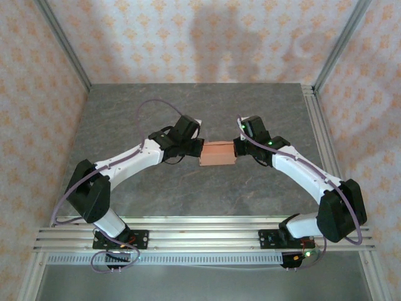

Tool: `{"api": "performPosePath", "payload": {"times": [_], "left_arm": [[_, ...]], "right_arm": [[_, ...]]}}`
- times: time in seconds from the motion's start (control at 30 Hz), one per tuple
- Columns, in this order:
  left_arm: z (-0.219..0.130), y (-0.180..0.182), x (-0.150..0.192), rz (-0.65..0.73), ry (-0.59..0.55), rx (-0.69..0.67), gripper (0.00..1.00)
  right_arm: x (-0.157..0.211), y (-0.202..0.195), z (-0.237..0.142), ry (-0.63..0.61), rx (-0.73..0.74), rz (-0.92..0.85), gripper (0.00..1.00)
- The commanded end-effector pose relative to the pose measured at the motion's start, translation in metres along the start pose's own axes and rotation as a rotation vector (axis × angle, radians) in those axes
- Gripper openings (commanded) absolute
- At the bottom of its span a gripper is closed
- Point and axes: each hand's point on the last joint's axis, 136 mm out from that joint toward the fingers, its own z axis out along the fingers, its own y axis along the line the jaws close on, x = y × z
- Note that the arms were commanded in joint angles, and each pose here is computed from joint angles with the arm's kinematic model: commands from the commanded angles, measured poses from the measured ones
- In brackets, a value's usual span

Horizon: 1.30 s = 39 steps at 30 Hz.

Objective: Fold the paper box

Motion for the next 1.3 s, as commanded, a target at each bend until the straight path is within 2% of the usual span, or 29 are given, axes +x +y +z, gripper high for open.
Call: {"api": "performPosePath", "payload": {"times": [0.0, 0.2, 0.67, 1.0, 1.27], "left_arm": [[0.007, 0.002, -0.002, -0.115, 0.015, 0.013, 0.0], [0.013, 0.001, -0.008, -0.197, 0.027, 0.042, 0.0], [-0.005, -0.009, -0.018, -0.237, 0.064, 0.101, 0.0], [0.008, -0.003, -0.01, -0.27, 0.101, 0.097, 0.0], [0.0, -0.006, -0.019, -0.298, 0.102, 0.12, 0.0]], "right_arm": [[-0.005, 0.003, 0.002, -0.017, -0.004, 0.01, 0.0], [-0.003, 0.003, 0.002, -0.016, -0.009, 0.014, 0.0], [-0.001, 0.002, 0.002, -0.017, -0.003, 0.01, 0.0], [0.0, 0.003, 0.003, -0.013, -0.006, 0.016, 0.0], [0.0, 0.002, 0.002, -0.013, -0.001, 0.016, 0.0]]}}
